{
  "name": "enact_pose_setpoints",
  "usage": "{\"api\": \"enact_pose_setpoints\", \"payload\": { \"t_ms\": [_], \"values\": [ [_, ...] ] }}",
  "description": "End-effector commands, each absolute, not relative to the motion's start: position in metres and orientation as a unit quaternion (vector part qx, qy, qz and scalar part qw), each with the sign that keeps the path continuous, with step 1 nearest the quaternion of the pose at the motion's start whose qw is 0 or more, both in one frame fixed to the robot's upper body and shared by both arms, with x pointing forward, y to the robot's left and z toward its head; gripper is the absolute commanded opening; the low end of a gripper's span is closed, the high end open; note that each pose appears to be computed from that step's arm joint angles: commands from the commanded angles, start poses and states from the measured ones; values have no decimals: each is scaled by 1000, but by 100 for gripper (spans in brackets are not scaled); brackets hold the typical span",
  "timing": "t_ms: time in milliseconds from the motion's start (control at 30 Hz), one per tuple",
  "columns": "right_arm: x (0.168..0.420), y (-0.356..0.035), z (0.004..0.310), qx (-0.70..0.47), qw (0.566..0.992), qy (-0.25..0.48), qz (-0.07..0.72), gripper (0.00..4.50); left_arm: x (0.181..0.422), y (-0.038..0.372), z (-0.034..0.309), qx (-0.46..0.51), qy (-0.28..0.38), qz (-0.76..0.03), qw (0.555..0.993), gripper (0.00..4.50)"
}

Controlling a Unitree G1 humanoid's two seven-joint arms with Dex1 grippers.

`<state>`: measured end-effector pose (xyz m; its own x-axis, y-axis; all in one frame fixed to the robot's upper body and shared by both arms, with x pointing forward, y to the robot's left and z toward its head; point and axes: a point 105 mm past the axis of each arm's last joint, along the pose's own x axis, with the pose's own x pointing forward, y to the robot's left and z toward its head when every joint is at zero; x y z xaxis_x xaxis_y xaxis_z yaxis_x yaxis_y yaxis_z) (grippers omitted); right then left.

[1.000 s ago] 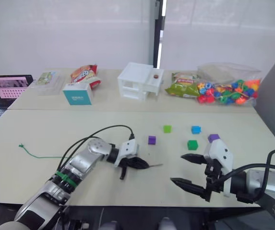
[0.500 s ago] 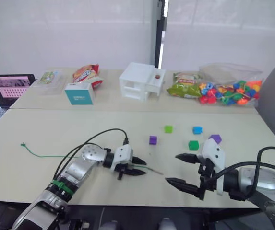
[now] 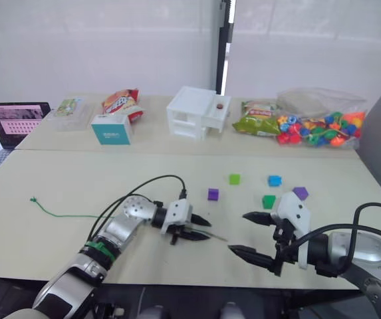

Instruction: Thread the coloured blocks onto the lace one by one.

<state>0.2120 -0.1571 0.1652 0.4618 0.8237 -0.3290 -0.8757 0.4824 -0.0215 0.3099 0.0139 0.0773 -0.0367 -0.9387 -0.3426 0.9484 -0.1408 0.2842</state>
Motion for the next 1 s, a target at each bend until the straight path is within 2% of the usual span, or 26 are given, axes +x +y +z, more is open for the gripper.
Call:
{"api": "enact_pose_setpoints", "payload": {
  "t_ms": [33,133,333,600,833,1000],
  "values": [
    [210,-155,173,-100,850,120,503,450,311,11,78,250,6,-724,643,178],
    [210,-155,172,-100,851,120,502,450,312,13,77,259,8,-723,640,178],
    [210,-155,172,-100,851,119,501,450,311,15,73,269,14,-727,632,3],
    [212,-155,172,-100,851,117,502,450,312,19,77,257,12,-724,640,3],
    [214,-159,176,-81,865,104,485,450,314,26,112,202,-12,-707,678,3],
    [218,-175,182,-55,891,78,444,450,313,39,127,189,-18,-687,701,3]
  ]
}}
